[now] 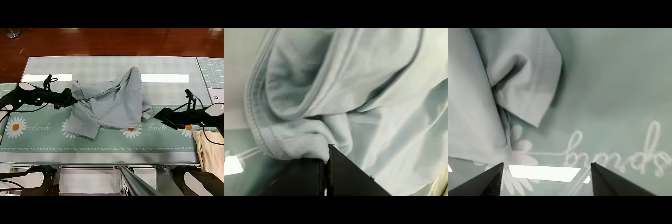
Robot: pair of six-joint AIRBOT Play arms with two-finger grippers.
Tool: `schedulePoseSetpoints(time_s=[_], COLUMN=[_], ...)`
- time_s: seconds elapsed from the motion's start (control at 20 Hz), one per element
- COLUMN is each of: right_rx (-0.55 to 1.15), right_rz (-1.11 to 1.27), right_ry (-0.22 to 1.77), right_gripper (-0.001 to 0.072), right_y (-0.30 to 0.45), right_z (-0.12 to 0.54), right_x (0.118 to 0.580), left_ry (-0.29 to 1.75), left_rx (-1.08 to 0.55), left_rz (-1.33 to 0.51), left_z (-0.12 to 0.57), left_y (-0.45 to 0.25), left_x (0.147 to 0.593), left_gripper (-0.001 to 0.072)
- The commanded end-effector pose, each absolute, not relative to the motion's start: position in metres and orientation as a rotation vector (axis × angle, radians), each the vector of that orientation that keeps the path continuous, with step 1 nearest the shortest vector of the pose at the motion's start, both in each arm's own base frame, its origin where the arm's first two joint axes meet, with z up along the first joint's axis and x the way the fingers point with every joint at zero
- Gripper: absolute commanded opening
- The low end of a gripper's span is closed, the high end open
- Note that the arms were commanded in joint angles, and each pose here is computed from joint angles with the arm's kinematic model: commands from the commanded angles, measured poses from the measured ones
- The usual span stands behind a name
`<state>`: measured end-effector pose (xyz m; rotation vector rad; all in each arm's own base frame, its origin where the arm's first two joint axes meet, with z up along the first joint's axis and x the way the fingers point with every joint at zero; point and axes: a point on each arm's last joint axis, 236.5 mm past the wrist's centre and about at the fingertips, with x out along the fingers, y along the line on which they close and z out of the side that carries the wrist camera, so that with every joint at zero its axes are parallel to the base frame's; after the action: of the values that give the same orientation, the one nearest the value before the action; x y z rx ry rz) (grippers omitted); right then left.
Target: Fold the shirts.
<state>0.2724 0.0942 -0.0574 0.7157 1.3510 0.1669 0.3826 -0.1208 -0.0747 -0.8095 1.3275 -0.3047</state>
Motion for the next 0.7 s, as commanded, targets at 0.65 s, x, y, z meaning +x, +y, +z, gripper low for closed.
schedulePoseSetpoints(time_s=[0.65], right_rx=[0.881], right_rz=[0.137], right_ry=[1.438], right_gripper=[0.0534], right_y=[0.128], right_z=[-0.100], right_x=[0.335], left_ry=[1.291], left_rx=[-0.808], left_rz=[-0.342], left_z=[-0.060], left_y=[-0.125], left_x=[0.394], left_gripper=[0.0022])
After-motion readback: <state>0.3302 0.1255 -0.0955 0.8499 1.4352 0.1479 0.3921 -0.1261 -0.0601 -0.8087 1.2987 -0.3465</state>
